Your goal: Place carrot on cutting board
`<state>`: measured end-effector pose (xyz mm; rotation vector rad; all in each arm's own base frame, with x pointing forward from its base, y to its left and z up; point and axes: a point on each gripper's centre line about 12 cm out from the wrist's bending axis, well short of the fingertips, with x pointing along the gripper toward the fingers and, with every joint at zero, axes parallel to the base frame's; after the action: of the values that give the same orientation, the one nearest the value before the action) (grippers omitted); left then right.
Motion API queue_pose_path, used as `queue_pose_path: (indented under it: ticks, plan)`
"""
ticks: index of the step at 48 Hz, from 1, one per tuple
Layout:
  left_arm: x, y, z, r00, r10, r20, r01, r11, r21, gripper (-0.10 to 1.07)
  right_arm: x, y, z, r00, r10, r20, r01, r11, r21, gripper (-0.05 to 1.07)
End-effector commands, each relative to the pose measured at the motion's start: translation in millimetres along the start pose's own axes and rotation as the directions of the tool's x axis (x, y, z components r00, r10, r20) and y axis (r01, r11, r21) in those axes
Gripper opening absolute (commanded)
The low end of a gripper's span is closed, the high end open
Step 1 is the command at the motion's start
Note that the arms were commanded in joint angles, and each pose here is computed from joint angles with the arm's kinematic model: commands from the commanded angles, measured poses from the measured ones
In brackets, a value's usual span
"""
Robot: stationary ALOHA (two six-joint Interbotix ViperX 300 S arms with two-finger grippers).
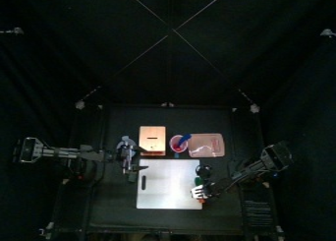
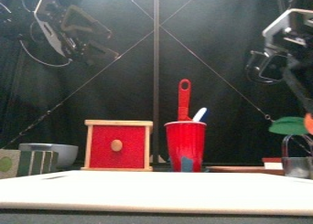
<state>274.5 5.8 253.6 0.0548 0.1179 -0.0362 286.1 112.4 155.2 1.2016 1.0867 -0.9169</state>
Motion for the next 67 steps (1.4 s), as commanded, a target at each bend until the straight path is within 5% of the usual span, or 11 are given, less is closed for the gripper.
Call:
queue_pose_path:
  ticks: [1,17,30,67]
  plan:
    - [1,-1.4,5.8,1.0,-0.006,0.022,0.006,1.0,0.0,1.03,-8,24,14,0.997,0.08,0.015,-0.081,0.996,0.036,0.74]
    - [-1,-11.5,-3.2,0.999,-0.038,0.0,0.038,0.999,-0.013,1.03,23,99,47,0.972,0.225,0.062,-0.229,0.971,0.07,0.74]
    - [-4,-21.4,-6.7,0.997,-0.074,-0.006,0.074,0.997,-0.01,1.03,48,130,55,0.973,0.221,0.073,-0.227,0.97,0.089,0.74]
    - [-14,-31.8,-1.2,0.993,-0.113,0.041,0.113,0.994,0.001,1.03,74,103,67,0.996,-0.02,0.082,0.009,0.991,0.133,0.84]
